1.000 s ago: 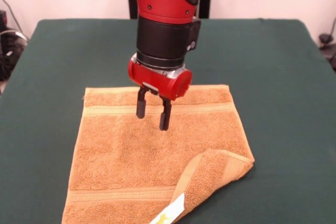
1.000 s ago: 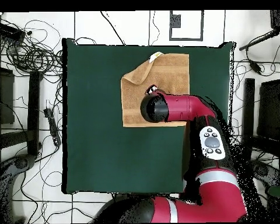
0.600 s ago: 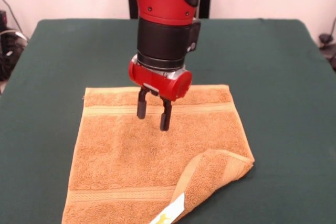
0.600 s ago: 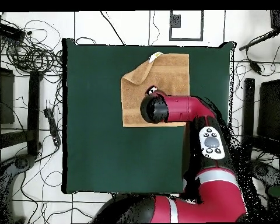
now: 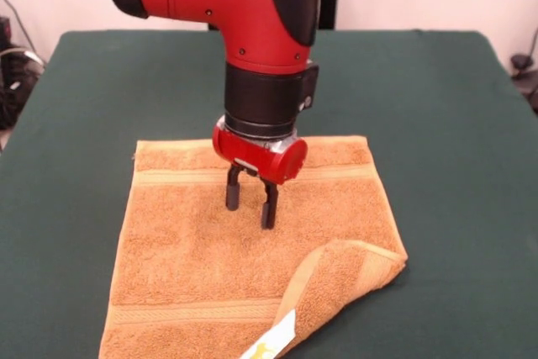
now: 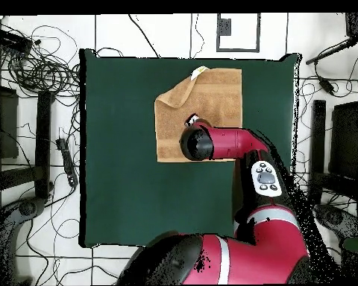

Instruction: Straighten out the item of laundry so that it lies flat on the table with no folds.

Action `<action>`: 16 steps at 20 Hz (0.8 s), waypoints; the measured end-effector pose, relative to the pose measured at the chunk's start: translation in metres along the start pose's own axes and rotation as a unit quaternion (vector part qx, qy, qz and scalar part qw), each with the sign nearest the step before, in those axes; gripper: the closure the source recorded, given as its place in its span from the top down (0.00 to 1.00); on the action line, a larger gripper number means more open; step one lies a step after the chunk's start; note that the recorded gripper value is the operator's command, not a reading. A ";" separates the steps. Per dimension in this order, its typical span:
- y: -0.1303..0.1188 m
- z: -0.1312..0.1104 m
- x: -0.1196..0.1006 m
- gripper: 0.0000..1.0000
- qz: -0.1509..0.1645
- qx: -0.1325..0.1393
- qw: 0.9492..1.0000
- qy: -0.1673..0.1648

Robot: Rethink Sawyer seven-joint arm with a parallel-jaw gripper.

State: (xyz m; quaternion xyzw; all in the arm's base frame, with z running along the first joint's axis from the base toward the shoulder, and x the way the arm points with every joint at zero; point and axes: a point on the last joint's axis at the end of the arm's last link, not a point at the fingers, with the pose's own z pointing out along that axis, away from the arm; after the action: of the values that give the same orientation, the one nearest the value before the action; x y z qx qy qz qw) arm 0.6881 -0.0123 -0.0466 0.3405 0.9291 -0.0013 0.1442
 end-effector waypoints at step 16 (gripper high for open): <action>-0.002 0.000 -0.002 1.00 0.007 -0.004 1.000 0.003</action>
State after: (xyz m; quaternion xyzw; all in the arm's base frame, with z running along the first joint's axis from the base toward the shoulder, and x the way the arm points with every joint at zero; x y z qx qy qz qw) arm 0.6886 -0.0152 -0.0459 0.3465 0.9271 0.0048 0.1428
